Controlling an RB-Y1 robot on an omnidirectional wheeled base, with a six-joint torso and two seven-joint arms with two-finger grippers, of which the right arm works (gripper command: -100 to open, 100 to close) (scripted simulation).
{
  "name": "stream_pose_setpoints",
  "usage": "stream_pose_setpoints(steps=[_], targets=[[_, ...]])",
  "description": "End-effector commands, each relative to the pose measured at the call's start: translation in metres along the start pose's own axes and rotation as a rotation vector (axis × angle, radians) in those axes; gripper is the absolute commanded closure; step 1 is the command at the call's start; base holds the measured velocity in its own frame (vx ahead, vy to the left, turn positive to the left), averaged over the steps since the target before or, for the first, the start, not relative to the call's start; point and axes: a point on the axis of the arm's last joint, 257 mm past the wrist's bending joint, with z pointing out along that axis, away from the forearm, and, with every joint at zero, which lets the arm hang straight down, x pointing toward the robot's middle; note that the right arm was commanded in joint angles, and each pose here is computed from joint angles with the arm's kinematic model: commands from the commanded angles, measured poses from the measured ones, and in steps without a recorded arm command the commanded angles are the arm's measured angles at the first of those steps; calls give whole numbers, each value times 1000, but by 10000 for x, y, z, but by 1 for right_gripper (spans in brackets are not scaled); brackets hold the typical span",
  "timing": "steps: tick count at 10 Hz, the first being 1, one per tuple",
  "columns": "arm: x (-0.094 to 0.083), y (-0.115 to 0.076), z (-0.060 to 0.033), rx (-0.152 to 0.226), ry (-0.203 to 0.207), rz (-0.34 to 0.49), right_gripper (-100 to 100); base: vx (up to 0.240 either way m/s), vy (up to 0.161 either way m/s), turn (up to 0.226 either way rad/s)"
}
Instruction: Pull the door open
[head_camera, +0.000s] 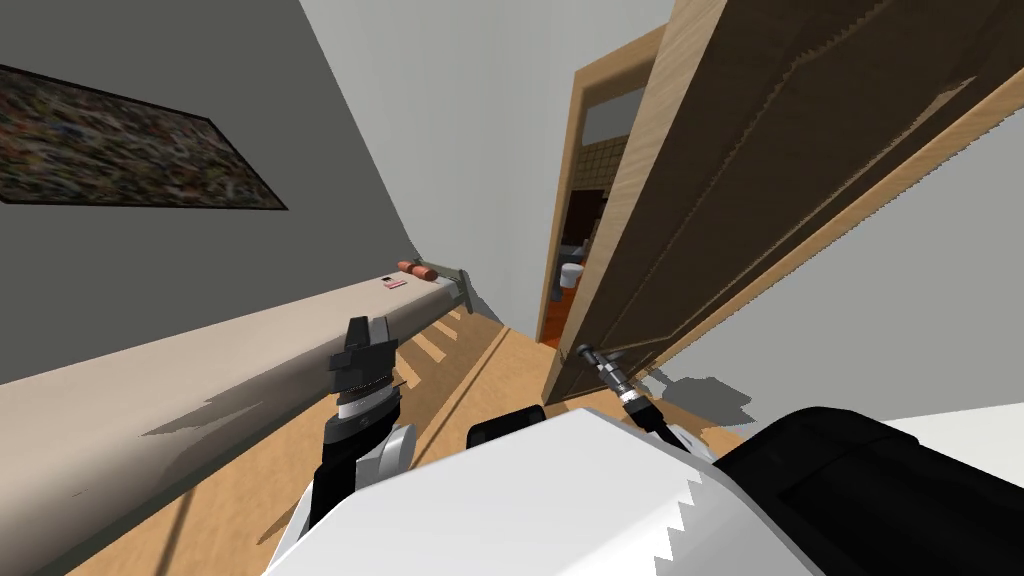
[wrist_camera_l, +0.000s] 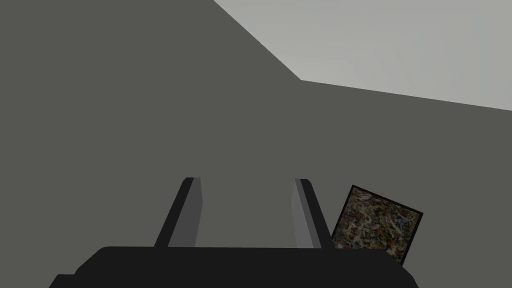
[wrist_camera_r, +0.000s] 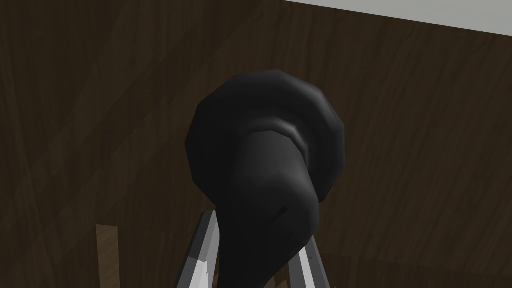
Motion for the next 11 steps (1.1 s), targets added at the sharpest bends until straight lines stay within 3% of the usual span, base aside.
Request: stream_pose_setpoints(steps=[1, 5, 11], targets=[[-35, 20, -54, -2, 5, -5, 100, -215, -52, 148], [-61, 40, -149, -5, 23, -8, 100, -210, -56, 135], [-33, 13, -182, -3, 40, -3, 100, -170, -48, 129]])
